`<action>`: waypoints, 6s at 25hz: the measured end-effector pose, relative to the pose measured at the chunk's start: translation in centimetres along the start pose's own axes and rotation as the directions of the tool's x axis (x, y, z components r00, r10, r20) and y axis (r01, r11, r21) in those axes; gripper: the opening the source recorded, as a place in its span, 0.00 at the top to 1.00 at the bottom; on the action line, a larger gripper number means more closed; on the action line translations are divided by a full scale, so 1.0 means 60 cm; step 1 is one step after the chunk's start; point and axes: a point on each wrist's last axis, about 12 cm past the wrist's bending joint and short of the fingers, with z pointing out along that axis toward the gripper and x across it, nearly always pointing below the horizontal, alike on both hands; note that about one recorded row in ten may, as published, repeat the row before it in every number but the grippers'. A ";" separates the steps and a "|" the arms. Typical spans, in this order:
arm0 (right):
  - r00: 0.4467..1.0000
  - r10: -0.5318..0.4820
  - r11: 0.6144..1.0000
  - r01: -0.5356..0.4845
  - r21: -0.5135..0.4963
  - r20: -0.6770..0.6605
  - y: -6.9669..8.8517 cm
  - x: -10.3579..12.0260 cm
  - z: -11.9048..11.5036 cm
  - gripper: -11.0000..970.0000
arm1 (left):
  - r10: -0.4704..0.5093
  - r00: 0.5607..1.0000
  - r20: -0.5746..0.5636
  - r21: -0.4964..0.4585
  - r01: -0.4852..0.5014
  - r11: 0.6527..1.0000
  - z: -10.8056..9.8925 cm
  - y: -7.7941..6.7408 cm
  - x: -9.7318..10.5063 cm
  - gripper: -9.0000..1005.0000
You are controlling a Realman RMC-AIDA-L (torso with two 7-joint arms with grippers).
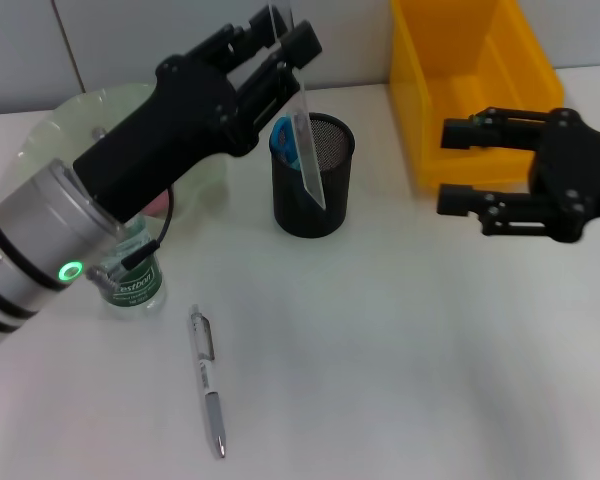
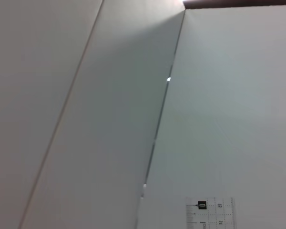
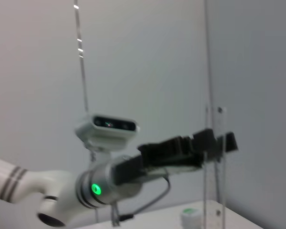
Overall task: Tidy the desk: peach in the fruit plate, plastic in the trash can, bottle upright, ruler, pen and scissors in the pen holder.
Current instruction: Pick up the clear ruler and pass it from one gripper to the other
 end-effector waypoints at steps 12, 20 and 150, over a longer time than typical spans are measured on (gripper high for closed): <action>0.999 -0.025 0.994 0.027 0.102 -0.021 -0.038 -0.003 0.077 0.26 | 0.140 0.990 -0.003 -0.167 -0.139 0.976 0.042 -0.005 -0.009 0.60; 0.993 -0.114 0.979 0.106 0.172 0.038 -0.044 -0.009 0.129 0.26 | 0.234 0.972 0.033 -0.240 -0.220 0.945 0.052 -0.010 -0.007 0.60; 0.974 -0.177 0.902 0.103 0.420 0.141 -0.015 0.030 0.279 0.95 | 0.357 0.934 0.025 -0.364 -0.324 0.873 0.050 -0.004 0.020 0.59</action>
